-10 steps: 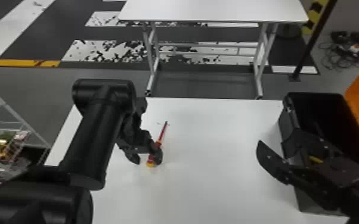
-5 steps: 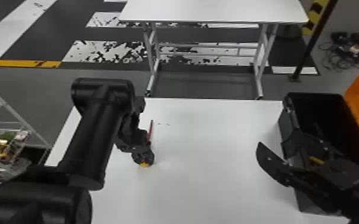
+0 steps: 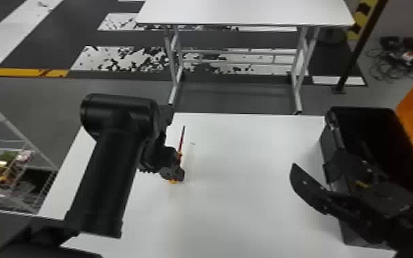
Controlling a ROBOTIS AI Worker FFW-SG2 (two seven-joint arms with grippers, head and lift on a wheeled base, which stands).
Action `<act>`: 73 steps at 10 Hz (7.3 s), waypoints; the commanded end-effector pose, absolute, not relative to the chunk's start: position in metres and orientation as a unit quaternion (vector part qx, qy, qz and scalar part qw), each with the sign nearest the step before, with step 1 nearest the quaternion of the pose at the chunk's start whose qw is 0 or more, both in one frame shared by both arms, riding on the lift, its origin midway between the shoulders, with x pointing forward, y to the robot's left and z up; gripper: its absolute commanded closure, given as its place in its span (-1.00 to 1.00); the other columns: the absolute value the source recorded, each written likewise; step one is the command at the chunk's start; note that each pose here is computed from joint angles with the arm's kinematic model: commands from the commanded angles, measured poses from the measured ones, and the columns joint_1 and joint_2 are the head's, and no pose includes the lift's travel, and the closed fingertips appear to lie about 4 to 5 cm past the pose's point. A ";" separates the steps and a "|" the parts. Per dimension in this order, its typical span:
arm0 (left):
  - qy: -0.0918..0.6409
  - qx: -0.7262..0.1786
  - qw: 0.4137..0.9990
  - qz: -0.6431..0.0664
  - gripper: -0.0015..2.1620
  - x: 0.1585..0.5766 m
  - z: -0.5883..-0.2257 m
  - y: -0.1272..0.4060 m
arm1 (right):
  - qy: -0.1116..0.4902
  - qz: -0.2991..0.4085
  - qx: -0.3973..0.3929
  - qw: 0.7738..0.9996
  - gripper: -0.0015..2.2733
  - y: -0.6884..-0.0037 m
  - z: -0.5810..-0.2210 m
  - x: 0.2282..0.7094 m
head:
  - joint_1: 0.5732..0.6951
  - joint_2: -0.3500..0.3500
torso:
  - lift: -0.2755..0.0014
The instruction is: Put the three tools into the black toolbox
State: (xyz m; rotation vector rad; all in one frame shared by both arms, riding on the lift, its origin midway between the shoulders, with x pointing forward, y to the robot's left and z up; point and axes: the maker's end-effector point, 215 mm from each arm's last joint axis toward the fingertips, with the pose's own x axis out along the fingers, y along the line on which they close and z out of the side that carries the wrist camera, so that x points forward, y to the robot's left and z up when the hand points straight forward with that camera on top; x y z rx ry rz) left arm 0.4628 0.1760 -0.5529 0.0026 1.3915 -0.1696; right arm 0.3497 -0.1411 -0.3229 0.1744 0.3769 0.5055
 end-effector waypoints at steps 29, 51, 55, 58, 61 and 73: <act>0.543 -0.235 0.629 -0.504 0.75 0.195 -0.441 -0.031 | 0.428 0.286 0.134 0.847 -0.91 -0.106 -0.388 0.270 | 1.00 -1.00 | 0.62; 0.543 -0.283 0.630 -0.477 -0.97 0.193 -0.446 -0.007 | 0.397 0.251 0.076 0.879 0.98 -0.130 -0.391 0.300 | 1.00 -0.91 | 0.62; 0.553 -0.299 0.656 -0.418 -0.97 0.196 -0.474 0.036 | 0.327 0.158 -0.064 0.929 0.98 -0.218 -0.365 0.364 | 1.00 -1.00 | 0.62; 0.563 -0.305 0.659 -0.394 -0.97 0.186 -0.485 0.055 | 0.310 0.121 -0.140 0.933 0.98 -0.280 -0.363 0.412 | 1.00 -1.00 | 0.62; 0.557 -0.314 0.664 -0.386 -0.97 0.189 -0.480 0.067 | 0.290 0.094 -0.202 0.931 0.98 -0.332 -0.380 0.431 | 1.00 -1.00 | 0.62; 0.443 -0.222 0.799 -0.340 -0.96 0.286 -0.478 0.116 | 0.329 0.242 0.160 0.899 -0.94 -0.164 -0.361 0.324 | 1.00 -0.73 | 0.62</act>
